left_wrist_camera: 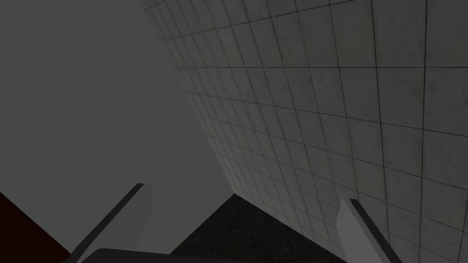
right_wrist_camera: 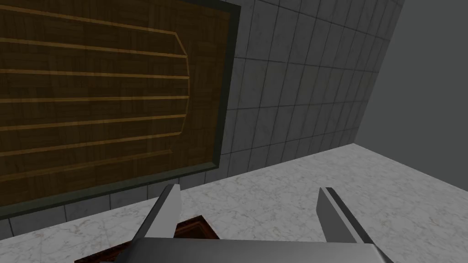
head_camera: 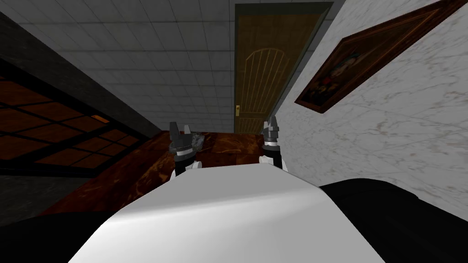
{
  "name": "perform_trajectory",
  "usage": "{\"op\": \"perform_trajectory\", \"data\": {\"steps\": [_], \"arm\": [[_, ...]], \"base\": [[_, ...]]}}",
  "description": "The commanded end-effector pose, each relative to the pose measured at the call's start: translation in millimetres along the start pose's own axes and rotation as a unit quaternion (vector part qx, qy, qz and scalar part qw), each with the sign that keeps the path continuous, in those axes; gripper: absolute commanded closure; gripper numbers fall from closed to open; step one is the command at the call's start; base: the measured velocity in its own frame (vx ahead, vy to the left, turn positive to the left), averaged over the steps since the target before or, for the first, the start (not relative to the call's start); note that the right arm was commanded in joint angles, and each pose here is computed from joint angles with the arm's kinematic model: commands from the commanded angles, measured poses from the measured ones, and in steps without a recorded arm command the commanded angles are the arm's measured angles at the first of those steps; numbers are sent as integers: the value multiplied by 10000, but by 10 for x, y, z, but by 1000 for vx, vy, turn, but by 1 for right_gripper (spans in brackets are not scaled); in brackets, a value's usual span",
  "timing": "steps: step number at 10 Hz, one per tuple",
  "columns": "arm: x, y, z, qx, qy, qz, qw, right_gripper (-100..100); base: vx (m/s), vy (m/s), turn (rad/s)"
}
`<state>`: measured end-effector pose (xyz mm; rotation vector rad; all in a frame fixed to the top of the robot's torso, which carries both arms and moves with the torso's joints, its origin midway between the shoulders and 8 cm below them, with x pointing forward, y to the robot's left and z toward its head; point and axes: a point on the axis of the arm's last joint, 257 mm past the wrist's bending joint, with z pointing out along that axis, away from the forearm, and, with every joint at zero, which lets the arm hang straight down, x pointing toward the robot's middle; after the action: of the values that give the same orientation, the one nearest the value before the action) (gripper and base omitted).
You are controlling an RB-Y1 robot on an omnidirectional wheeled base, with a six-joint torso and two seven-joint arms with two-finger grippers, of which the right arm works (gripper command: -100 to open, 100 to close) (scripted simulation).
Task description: Pull the door open
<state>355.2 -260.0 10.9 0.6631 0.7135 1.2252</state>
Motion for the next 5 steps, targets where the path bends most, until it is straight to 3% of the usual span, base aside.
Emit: {"op": "perform_trajectory", "data": {"steps": [1, 5], "arm": [[-39, -73, -23, 61, -18, 177, 9998, -100], [-147, -245, -79, 207, -109, 605, 9979, -100]], "base": [[82, -18, 139], [107, 5, 120]]}}
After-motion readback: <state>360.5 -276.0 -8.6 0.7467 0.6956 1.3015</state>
